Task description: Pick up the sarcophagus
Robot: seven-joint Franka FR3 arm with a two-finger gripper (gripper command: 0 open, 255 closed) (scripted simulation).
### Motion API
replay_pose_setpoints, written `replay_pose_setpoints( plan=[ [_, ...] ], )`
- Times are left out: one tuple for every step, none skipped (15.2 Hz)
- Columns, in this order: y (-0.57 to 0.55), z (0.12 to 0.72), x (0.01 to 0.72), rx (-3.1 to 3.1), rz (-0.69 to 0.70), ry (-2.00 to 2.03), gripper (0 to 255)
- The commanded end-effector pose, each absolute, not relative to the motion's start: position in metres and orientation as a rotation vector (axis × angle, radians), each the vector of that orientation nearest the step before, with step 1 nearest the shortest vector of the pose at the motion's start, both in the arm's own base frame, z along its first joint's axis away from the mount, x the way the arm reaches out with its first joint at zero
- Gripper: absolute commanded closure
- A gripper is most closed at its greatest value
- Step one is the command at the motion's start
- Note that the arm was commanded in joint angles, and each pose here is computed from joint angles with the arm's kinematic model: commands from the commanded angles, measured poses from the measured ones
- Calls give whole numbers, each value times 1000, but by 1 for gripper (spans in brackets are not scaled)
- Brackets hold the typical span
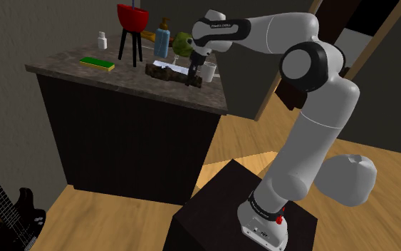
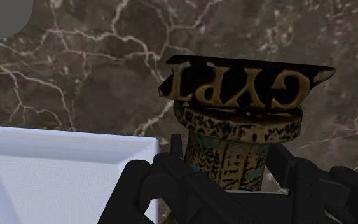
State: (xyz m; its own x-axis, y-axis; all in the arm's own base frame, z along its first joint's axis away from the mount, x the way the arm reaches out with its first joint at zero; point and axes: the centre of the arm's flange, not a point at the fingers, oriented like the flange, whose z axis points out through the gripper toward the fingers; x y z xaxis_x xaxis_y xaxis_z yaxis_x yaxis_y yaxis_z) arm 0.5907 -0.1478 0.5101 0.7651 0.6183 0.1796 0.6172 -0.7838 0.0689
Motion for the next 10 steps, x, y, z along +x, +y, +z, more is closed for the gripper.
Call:
replay_pose_setpoints(
  plan=[
    [-147, 523, 590, 2945, 305, 1031, 255],
    [-147, 528, 590, 2945, 305, 1031, 255],
    [-147, 533, 590, 2945, 305, 1031, 255],
    [-147, 539, 590, 2945, 305, 1031, 255],
    [-147, 544, 590, 2945, 305, 1031, 255],
    [-147, 549, 590, 2945, 305, 1031, 255],
    [-147, 555, 590, 2945, 305, 1031, 255],
    [-147, 560, 590, 2945, 305, 1031, 255],
    [-147, 561, 590, 2945, 305, 1031, 255],
    [-147, 561, 590, 2945, 305, 1031, 255]
  ],
)
